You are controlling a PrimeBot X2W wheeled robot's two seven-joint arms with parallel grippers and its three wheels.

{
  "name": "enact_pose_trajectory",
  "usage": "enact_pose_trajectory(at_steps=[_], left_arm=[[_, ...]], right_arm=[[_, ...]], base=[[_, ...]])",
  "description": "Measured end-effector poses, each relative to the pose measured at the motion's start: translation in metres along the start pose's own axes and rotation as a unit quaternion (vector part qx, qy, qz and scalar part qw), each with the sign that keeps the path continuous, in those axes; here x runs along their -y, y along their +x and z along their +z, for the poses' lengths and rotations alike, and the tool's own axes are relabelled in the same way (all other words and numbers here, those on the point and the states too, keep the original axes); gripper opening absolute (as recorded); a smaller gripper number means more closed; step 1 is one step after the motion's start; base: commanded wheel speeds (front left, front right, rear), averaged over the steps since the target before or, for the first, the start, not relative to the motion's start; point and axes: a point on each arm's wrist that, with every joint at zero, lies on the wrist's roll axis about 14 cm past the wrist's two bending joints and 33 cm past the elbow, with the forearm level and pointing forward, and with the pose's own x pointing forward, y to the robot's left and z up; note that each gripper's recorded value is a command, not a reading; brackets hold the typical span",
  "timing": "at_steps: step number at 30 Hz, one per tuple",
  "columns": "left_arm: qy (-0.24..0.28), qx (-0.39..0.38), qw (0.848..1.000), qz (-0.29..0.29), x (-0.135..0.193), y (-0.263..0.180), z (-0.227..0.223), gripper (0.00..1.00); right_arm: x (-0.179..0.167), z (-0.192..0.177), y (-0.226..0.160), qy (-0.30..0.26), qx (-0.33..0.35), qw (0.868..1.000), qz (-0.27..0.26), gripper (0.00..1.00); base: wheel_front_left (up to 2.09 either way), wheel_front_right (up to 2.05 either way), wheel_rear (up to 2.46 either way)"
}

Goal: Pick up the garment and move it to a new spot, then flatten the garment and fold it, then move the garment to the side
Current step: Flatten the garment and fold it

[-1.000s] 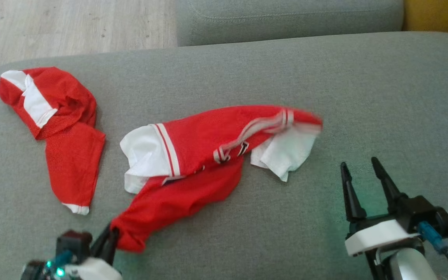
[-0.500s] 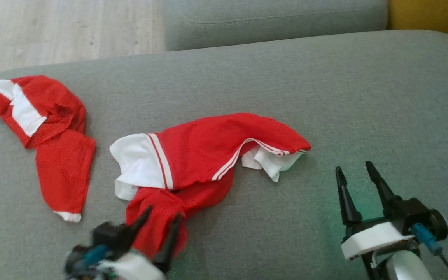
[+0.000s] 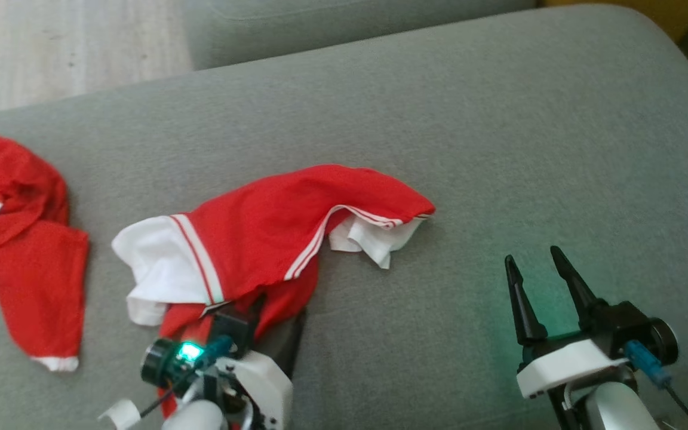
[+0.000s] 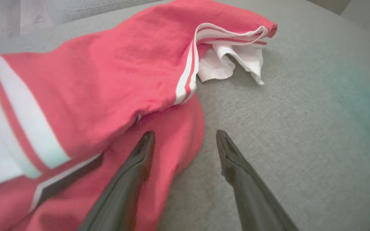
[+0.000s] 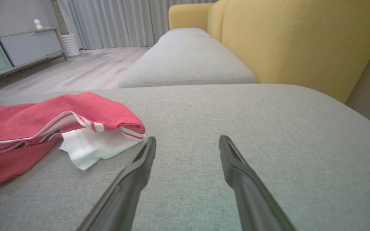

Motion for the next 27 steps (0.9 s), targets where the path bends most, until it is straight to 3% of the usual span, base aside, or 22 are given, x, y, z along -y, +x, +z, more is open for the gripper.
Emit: enact_pose_trajectory(at_steps=[6, 7, 8, 9, 10, 14, 15, 16, 19, 23, 27], left_arm=[[0.022, -0.044, 0.999, 0.011, -0.014, 0.016, -0.023, 1.0], [0.024, -0.049, 0.998, 0.013, -0.016, 0.017, -0.026, 0.8], [0.028, -0.049, 0.998, 0.015, -0.018, 0.018, -0.026, 0.51], [0.034, -0.05, 0.998, 0.017, -0.021, 0.02, -0.026, 0.04], [0.037, -0.049, 0.998, 0.02, -0.024, 0.021, -0.023, 0.0], [-0.014, -0.026, 0.999, -0.017, -0.008, 0.023, -0.003, 0.0], [-0.048, 0.002, 0.997, -0.063, 0.015, 0.019, 0.02, 0.0], [-0.048, 0.002, 0.997, -0.063, 0.015, 0.019, 0.02, 0.0], [-0.081, 0.043, 0.985, -0.149, 0.05, 0.0, 0.062, 0.0], [-0.132, 0.063, 0.954, -0.261, 0.084, -0.046, 0.099, 0.0], [-0.195, 0.058, 0.905, -0.373, 0.111, -0.095, 0.126, 0.0]], right_arm=[[0.01, -0.005, -0.005, 0.007, -0.008, 1.0, -0.018, 1.0], [0.011, -0.006, -0.005, 0.008, -0.009, 1.0, -0.019, 1.0], [0.011, -0.006, -0.005, 0.008, -0.009, 1.0, -0.02, 1.0], [0.012, -0.005, -0.005, 0.008, -0.008, 1.0, -0.021, 1.0], [0.012, -0.004, -0.005, 0.008, -0.007, 1.0, -0.021, 1.0], [0.013, 0.001, -0.005, 0.011, 0.002, 1.0, -0.022, 1.0], [0.014, 0.003, -0.007, 0.011, 0.005, 1.0, -0.024, 1.0], [0.014, 0.003, -0.007, 0.011, 0.005, 1.0, -0.024, 1.0], [0.014, 0.007, -0.007, 0.011, 0.012, 1.0, -0.024, 1.0], [0.013, 0.009, -0.008, 0.012, 0.016, 1.0, -0.022, 1.0], [0.012, 0.007, -0.011, 0.013, 0.014, 1.0, -0.021, 1.0]], base=[[0.0, 0.0, 0.0], [0.0, 0.0, 0.0], [0.0, 0.0, 0.0], [0.0, 0.0, 0.0], [0.0, 0.0, 0.0], [0.0, 0.0, 0.0], [0.0, 0.0, 0.0], [0.0, 0.0, 0.0], [0.0, 0.0, 0.0], [0.0, 0.0, 0.0], [0.0, 0.0, 0.0]])
